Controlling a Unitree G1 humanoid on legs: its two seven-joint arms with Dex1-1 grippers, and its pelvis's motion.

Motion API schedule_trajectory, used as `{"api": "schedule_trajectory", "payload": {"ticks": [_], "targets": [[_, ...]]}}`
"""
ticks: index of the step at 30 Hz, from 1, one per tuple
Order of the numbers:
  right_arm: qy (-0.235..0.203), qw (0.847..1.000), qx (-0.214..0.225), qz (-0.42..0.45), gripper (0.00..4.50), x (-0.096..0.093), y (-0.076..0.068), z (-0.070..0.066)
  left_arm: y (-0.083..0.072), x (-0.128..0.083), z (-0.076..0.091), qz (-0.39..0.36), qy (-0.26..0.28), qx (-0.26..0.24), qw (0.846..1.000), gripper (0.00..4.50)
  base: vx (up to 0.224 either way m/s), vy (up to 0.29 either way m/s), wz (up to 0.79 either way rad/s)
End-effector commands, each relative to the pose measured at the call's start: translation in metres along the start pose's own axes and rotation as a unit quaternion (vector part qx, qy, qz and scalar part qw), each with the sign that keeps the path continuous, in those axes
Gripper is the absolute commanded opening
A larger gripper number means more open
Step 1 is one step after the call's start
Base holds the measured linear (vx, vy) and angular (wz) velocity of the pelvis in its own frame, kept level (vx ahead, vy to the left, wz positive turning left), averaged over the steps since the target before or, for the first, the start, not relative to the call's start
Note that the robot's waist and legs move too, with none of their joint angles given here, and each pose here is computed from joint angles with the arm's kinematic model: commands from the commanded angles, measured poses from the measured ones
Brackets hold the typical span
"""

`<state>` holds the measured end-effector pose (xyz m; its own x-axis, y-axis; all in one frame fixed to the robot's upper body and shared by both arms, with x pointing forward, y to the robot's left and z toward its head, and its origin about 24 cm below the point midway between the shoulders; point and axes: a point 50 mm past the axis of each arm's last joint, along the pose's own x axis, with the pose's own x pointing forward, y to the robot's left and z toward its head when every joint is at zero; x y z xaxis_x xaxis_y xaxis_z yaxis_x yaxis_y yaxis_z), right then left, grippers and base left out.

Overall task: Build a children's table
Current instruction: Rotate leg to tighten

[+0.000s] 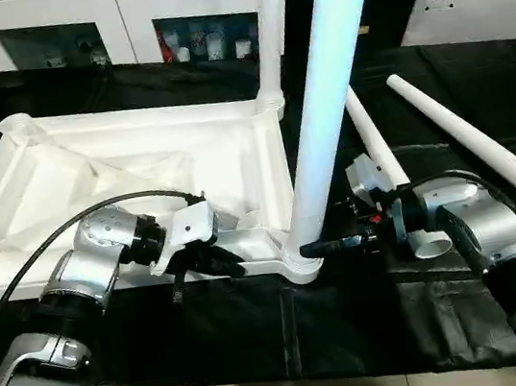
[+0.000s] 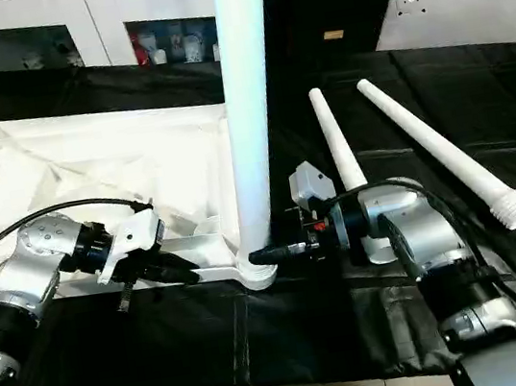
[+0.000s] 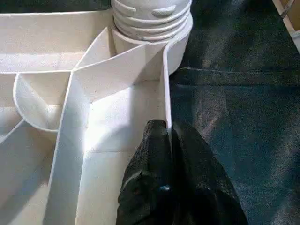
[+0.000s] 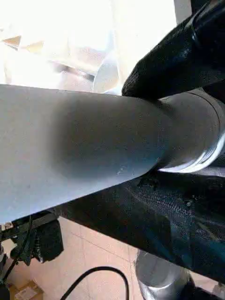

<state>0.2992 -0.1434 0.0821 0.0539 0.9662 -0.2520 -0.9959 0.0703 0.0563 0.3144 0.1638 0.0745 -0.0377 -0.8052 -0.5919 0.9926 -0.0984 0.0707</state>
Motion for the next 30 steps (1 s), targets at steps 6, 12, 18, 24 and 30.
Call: {"api": "schedule_trajectory", "payload": {"ticks": [6,12,18,24,30], "targets": [[-0.001,0.996,0.081,-0.039,1.93,0.017,0.009,-0.014,0.007,0.010,-0.005,0.073,0.012,-0.052,0.996,0.00,0.000,0.000,0.00],[-0.032,0.976,0.113,-0.185,1.93,0.058,0.005,-0.020,0.016,0.039,0.016,0.213,-0.059,-0.131,0.966,0.00,0.000,0.000,0.00],[-0.046,0.950,0.144,-0.274,1.93,0.089,0.000,-0.014,0.019,0.067,0.039,0.281,-0.093,-0.168,0.940,0.00,0.000,0.000,0.00],[-0.086,0.929,0.152,-0.327,2.28,0.112,-0.001,0.003,0.024,0.081,0.060,0.331,-0.093,-0.179,0.922,0.00,0.000,0.000,0.00],[-0.104,0.925,0.154,-0.332,2.86,0.102,0.001,0.002,0.022,0.073,0.049,0.324,-0.065,-0.171,0.928,0.00,0.000,0.000,0.00]]}}
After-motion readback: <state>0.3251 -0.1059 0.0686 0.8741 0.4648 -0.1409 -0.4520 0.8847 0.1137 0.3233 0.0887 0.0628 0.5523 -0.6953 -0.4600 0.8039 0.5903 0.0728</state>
